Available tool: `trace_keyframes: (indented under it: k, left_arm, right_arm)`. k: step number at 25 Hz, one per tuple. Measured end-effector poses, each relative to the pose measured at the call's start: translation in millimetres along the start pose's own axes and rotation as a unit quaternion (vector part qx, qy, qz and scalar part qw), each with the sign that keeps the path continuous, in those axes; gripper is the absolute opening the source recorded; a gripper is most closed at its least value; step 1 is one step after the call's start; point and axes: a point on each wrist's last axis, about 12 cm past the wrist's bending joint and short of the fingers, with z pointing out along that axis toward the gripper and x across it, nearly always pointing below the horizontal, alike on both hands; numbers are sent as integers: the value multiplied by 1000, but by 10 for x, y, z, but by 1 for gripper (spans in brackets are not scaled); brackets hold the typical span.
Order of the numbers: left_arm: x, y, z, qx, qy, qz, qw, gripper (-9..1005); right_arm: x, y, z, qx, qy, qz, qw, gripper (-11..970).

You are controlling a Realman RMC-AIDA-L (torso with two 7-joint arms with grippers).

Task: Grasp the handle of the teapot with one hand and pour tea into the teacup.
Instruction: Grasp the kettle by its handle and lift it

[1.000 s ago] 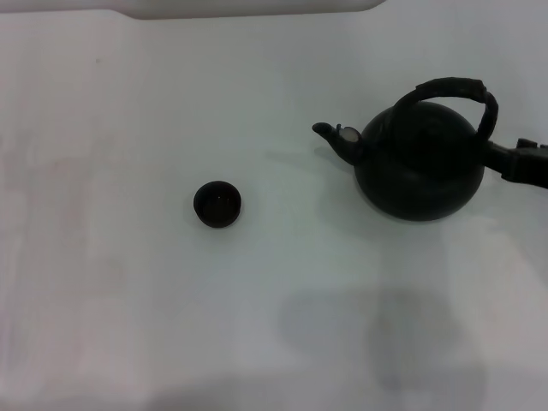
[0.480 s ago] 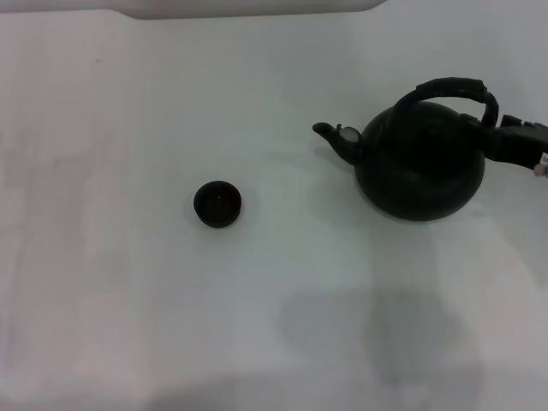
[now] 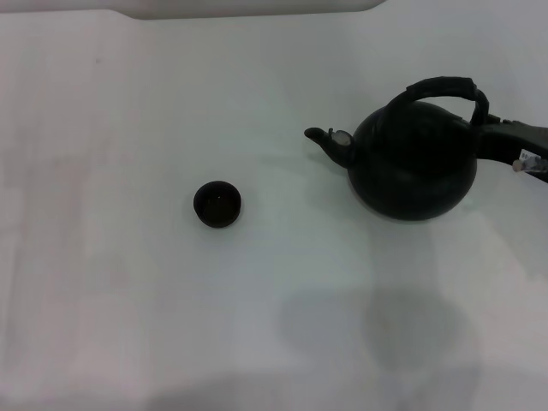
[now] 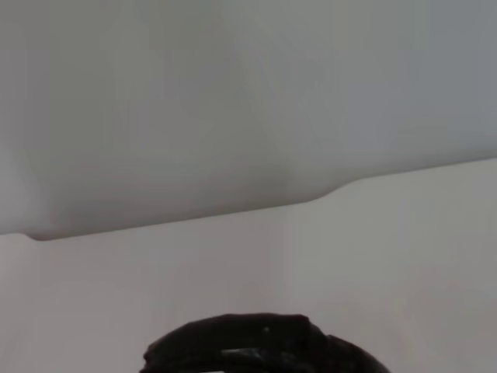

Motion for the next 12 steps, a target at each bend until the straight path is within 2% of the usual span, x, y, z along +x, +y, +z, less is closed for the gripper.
trace_keyframes:
  k: [7, 12]
  left_arm:
    - [-6, 9, 5, 1, -1, 2, 1000, 888]
    - [-8, 7, 8, 1, -1, 2, 1000, 888]
  right_arm:
    - [11, -33, 10, 6, -4, -2, 1000, 515]
    - [-10, -36, 25, 6, -5, -9, 1000, 414]
